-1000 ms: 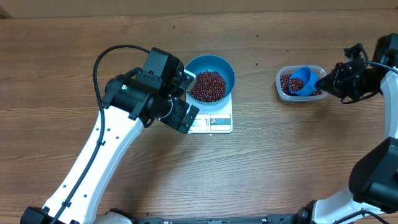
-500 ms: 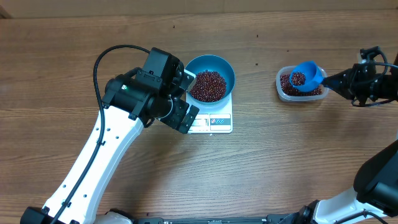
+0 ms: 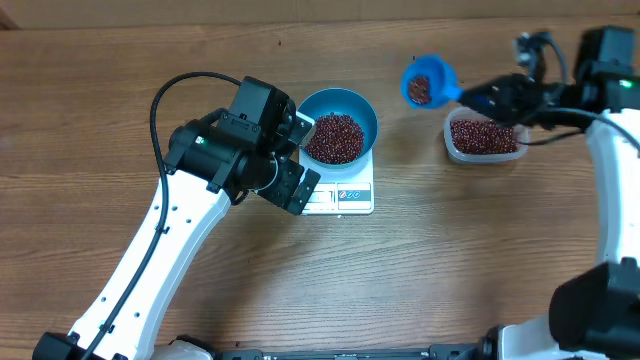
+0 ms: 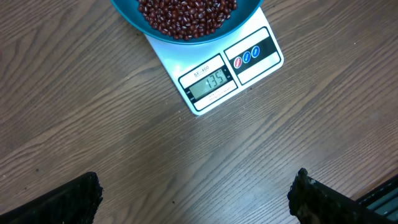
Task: Scoop item into bowl and weigh 150g on scale
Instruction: 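Drag the blue scoop through the beans and lift it filled, then carry the filled scoop over the teal bowl with the right gripper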
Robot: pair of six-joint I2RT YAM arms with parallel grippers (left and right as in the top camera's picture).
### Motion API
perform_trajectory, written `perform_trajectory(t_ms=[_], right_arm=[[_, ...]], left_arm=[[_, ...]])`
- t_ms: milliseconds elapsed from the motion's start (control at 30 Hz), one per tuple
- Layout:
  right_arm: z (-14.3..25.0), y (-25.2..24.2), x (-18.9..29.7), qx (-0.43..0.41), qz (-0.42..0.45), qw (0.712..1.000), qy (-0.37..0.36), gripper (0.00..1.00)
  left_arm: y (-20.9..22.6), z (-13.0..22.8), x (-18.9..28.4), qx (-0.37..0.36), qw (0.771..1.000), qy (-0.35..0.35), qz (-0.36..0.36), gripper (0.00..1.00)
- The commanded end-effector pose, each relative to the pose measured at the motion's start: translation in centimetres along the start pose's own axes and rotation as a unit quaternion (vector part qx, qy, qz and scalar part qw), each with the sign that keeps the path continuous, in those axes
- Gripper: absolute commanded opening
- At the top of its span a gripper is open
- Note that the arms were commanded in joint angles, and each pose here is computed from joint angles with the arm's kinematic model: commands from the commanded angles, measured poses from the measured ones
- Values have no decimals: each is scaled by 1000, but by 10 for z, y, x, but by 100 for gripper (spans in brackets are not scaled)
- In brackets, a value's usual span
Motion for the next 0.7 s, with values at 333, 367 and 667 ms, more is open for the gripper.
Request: perform_trajectory(t_ms=[333,367,667], right_arm=[[13,70,-61,148,93,985,4,4],[15,72,-63,159,96,983,7,4],[31,89,-83,249,123,960,27,4]], left_arm=[[-1,-2,-1,-2,1000,0,0,100],[-1,-2,-1,-2,1000,0,0,100],[-1,-2,-1,-2,1000,0,0,100]])
Point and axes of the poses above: each gripper's point midway between its finger pads, its own x axis back along the fingers, its own y axis along the line the jaws close on, z = x × y, the point moved 6 cm from there along x, back along the fingers, and after that the axes turned 9 degrees about -x, right-handed, at the moved point
